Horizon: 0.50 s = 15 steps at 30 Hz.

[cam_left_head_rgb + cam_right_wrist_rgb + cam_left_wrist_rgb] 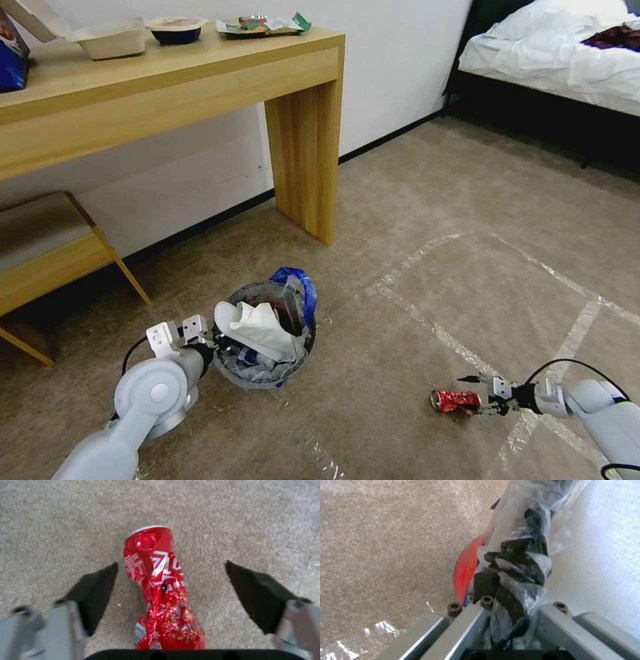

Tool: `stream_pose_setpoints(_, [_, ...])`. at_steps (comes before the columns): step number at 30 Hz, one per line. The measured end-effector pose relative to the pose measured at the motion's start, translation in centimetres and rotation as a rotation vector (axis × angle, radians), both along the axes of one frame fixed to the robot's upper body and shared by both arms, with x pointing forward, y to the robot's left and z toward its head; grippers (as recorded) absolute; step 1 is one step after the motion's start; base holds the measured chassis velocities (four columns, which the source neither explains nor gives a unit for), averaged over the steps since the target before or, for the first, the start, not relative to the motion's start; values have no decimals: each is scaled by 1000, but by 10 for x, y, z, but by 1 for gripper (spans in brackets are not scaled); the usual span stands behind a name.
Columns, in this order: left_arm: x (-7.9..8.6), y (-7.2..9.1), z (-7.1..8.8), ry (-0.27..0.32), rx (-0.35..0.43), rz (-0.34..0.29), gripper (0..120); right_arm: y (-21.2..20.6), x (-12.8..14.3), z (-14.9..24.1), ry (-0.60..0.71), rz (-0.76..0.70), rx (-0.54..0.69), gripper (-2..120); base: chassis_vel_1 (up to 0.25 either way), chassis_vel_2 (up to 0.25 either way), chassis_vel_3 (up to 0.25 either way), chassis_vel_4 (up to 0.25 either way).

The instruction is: Pick up the trash bin and place the garbage on the floor into it.

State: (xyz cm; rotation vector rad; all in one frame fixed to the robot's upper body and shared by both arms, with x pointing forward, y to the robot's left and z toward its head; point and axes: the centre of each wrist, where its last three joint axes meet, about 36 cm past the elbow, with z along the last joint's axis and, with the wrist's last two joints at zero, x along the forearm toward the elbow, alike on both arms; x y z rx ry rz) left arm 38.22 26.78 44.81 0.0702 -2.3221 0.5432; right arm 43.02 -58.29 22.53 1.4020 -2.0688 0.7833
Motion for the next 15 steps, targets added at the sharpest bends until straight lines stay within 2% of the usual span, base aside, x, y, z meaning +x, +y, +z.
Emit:
stream_pose_setpoints(5, [1,-1,-1,3,-2,-2,0,4,2,-4,1,-10,-9,99,0,0,0,0])
stream_pose_setpoints(15, [-2,-2,0,2,-3,-8,0,7,3,-11,12,-36,-32,100,0,0,0,0])
